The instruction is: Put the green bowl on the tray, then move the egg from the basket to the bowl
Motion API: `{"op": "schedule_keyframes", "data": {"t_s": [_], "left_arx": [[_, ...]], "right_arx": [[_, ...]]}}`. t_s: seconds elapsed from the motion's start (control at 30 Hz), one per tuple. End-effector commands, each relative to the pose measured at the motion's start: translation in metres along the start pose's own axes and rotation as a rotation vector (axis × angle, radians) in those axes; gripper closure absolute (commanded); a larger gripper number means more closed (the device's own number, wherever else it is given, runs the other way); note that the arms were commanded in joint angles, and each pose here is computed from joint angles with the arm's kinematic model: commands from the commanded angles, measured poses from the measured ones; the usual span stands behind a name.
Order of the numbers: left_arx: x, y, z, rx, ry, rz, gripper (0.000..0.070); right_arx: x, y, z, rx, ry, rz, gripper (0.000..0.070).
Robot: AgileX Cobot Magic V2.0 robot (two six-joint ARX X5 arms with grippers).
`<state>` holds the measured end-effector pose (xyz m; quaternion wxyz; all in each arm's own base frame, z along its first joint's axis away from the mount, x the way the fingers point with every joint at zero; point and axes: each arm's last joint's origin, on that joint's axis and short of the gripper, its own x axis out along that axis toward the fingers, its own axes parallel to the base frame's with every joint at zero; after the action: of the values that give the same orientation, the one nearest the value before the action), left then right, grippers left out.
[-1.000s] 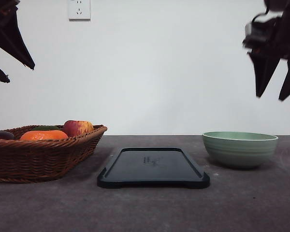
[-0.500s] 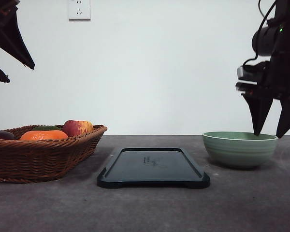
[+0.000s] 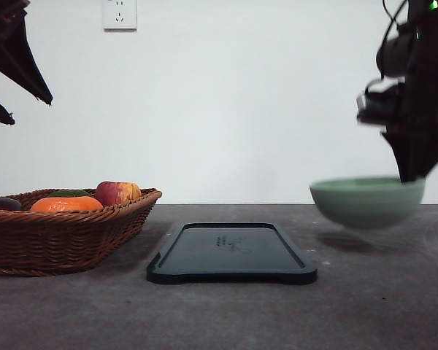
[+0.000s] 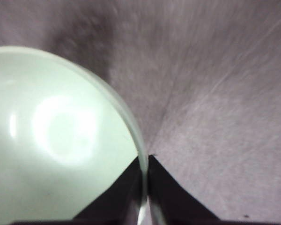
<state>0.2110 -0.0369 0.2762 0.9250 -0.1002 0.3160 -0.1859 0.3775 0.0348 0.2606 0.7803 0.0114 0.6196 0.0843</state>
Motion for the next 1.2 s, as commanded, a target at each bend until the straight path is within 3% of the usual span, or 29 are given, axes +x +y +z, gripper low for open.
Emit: {"op": "schedule_keyframes", "data": {"t_s": [0.0, 0.17, 0.27, 0.53, 0.7, 0.87, 1.17], "left_arx": [[0.000, -0.002, 0.006, 0.013, -0.016, -0.007, 0.0309], [0.000, -0.002, 0.006, 0.013, -0.016, -0.007, 0.0309], [0.000, -0.002, 0.006, 0.013, -0.016, -0.007, 0.0309], [0.000, -0.001, 0.006, 0.014, -0.017, -0.006, 0.0310], [0.000, -0.001, 0.006, 0.013, -0.016, -0.006, 0.0310], [0.000, -0.001, 0.006, 0.013, -0.016, -0.006, 0.0310], [0.000, -0.001, 0.006, 0.014, -0.016, -0.006, 0.0310]], "right_arx": [[-0.011, 0.008, 0.009, -0.027, -0.016, 0.007, 0.0700], [-0.038, 0.033, 0.017, -0.075, -0.073, 0.028, 0.0700], [-0.042, 0.053, 0.019, -0.109, -0.094, 0.086, 0.0700], [-0.020, 0.116, 0.020, -0.253, -0.119, 0.168, 0.0700], [0.004, 0.147, 0.021, -0.299, -0.112, 0.192, 0.0700], [0.028, 0.160, 0.022, -0.320, -0.076, 0.188, 0.0700], [0.056, 0.159, 0.026, -0.315, -0.037, 0.160, 0.0700]]}}
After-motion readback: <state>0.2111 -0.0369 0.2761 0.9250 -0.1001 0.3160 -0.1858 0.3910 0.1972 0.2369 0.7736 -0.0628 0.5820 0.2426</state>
